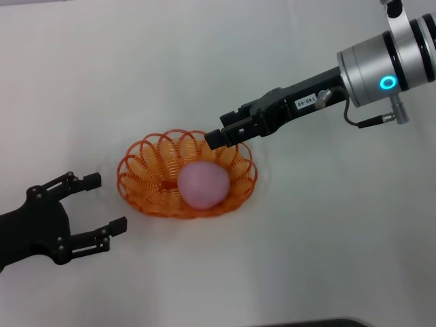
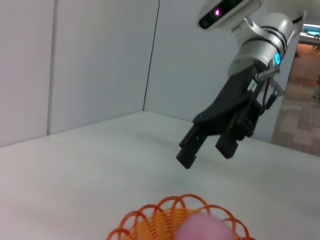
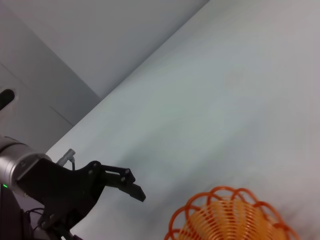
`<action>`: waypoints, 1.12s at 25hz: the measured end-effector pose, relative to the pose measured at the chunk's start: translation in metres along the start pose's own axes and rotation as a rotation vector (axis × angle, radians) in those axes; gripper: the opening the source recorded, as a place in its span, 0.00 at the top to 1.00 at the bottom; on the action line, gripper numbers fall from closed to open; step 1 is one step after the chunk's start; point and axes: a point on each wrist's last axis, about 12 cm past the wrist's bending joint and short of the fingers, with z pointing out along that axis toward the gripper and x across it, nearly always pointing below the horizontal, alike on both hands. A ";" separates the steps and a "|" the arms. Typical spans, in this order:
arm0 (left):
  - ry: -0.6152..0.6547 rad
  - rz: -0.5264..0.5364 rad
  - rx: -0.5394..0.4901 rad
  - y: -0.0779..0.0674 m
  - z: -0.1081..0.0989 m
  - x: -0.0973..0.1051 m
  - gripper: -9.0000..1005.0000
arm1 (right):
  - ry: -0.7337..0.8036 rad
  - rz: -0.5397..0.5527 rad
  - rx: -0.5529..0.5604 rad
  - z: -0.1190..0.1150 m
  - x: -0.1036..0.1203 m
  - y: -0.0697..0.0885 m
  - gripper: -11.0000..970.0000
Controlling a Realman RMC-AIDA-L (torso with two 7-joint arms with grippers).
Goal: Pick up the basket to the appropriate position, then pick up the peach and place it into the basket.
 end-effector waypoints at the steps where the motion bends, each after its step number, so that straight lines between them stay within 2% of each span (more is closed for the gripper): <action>1: -0.006 -0.002 -0.002 0.000 0.000 0.000 0.12 | -0.003 -0.001 -0.001 -0.001 0.001 0.000 0.20; 7: -0.032 -0.020 -0.015 -0.001 -0.002 0.001 0.12 | -0.083 -0.054 -0.034 -0.011 0.017 -0.001 0.20; 13: -0.047 -0.033 -0.026 -0.002 -0.004 0.003 0.12 | -0.231 -0.173 -0.061 -0.037 0.058 0.002 0.20; 19: -0.063 -0.052 -0.018 -0.006 -0.005 0.005 0.12 | -0.320 -0.248 0.029 -0.062 0.109 -0.001 0.20; 28: -0.051 -0.067 0.020 -0.012 -0.003 0.009 0.12 | -0.371 -0.360 0.168 -0.076 0.179 0.006 0.20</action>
